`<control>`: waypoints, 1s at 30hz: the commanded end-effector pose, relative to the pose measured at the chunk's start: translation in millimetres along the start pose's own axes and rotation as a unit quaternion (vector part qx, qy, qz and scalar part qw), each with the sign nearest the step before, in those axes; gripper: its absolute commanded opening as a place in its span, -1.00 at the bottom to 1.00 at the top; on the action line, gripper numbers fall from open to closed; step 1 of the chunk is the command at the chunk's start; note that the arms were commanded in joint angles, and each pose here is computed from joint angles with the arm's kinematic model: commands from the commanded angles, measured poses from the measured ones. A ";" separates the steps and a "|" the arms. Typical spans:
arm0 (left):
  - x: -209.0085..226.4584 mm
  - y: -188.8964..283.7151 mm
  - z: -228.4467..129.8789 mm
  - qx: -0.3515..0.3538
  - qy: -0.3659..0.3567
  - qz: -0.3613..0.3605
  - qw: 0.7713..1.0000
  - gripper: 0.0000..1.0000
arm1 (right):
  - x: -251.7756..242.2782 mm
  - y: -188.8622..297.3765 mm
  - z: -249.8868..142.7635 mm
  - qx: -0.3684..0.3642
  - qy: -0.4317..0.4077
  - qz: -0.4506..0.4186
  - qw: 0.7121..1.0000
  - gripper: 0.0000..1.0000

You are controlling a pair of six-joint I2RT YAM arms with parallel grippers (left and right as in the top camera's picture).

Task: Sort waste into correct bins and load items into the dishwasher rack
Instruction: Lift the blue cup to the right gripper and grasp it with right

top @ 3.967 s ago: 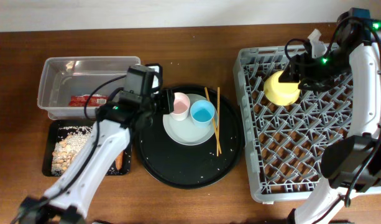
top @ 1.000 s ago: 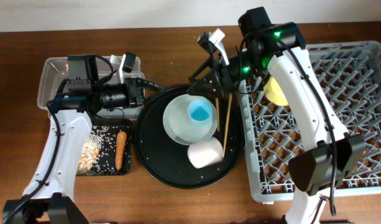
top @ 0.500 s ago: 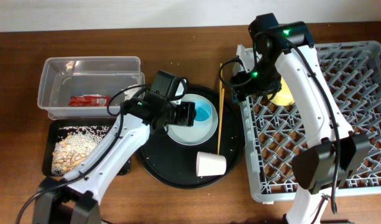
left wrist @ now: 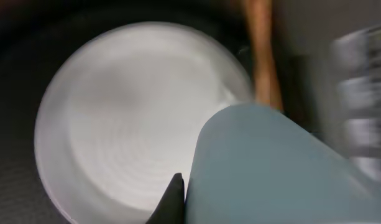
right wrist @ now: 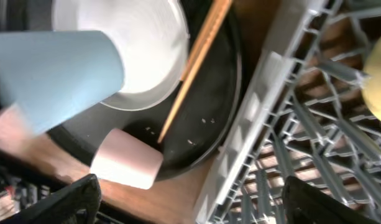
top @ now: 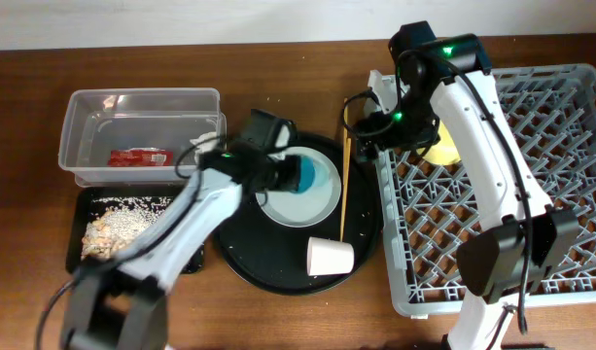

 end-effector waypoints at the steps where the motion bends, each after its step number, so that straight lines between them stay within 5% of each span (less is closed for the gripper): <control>1: -19.6 84.2 29.3 -0.042 0.012 -0.185 0.982 -0.99 | 40.5 8.5 5.0 -0.042 0.082 0.168 0.981 0.91; 4: 4.3 132.8 41.3 -0.038 0.046 -0.335 0.940 -0.99 | 73.7 36.8 11.9 -0.138 0.183 0.345 0.910 0.98; 6: 24.1 170.0 44.7 -0.037 0.056 -0.445 0.893 -1.00 | 77.4 61.2 16.5 -0.216 0.219 0.421 0.853 0.97; 8: 24.6 186.0 46.3 -0.043 0.031 -0.492 0.869 -1.00 | 85.6 76.2 18.2 -0.260 0.240 0.467 0.811 0.97; 15: 8.7 182.4 41.9 -0.027 0.012 -0.503 0.864 -1.00 | 124.7 68.3 15.2 -0.243 0.290 0.483 0.790 0.97; 22: -11.8 162.2 37.6 -0.017 0.000 -0.466 0.885 -1.00 | 144.0 69.7 13.7 -0.244 0.310 0.504 0.768 0.99; 25: -11.4 161.5 37.9 -0.018 0.001 -0.463 0.886 -0.99 | 144.0 69.8 13.7 -0.245 0.310 0.504 0.768 0.62; 30: -8.5 157.6 40.2 -0.026 0.005 -0.445 0.895 -1.00 | 145.4 68.9 12.5 -0.239 0.308 0.505 0.770 0.69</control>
Point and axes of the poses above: each gripper's point midway between its finger pads, its own y axis back along the fingers, its own x axis along the line the jaws close on, z = x × y, the point moved 5 cm from there along y, back along the fingers, and after that the axes turned 4 degrees about y, right-handed, at the moved point
